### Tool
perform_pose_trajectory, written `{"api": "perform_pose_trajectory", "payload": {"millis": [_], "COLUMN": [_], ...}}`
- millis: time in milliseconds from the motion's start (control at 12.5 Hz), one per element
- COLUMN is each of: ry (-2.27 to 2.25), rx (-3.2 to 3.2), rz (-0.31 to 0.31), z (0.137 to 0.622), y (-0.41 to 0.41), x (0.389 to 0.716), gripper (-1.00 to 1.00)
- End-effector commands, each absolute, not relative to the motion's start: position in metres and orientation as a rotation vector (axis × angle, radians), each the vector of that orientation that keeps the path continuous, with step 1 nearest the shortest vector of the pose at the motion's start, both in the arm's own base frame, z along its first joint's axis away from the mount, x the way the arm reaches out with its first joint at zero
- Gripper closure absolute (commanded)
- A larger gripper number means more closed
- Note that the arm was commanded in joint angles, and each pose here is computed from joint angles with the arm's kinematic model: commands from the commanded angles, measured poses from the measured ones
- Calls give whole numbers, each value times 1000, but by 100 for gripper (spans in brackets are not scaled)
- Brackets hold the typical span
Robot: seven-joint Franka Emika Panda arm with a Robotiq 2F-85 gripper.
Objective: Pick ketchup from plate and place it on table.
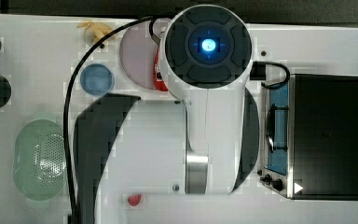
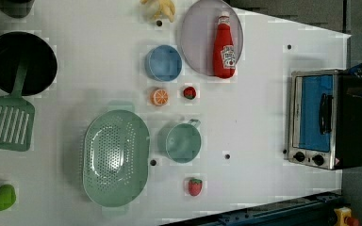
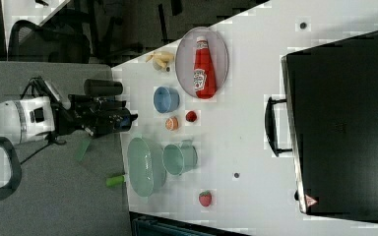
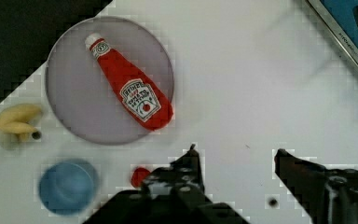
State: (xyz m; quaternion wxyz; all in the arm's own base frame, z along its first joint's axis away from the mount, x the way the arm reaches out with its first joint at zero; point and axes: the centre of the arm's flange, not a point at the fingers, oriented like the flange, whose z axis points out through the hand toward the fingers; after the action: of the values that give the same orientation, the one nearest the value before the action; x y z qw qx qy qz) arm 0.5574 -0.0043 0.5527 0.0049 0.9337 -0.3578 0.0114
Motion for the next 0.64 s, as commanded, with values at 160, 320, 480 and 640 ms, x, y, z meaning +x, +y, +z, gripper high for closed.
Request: {"api": "perform_pose_trajectory", "payload": {"millis": [160, 320, 480, 640], "ry": [-1262, -1252, -1228, -1188], "rx": [2848, 2858, 2874, 2886], "rz": [-104, -85, -61, -84], "z": [578, 573, 559, 536], "y": [-32, -29, -23, -13], "x": [487, 494, 508, 523], "gripper": [-80, -100, -100, -100]}}
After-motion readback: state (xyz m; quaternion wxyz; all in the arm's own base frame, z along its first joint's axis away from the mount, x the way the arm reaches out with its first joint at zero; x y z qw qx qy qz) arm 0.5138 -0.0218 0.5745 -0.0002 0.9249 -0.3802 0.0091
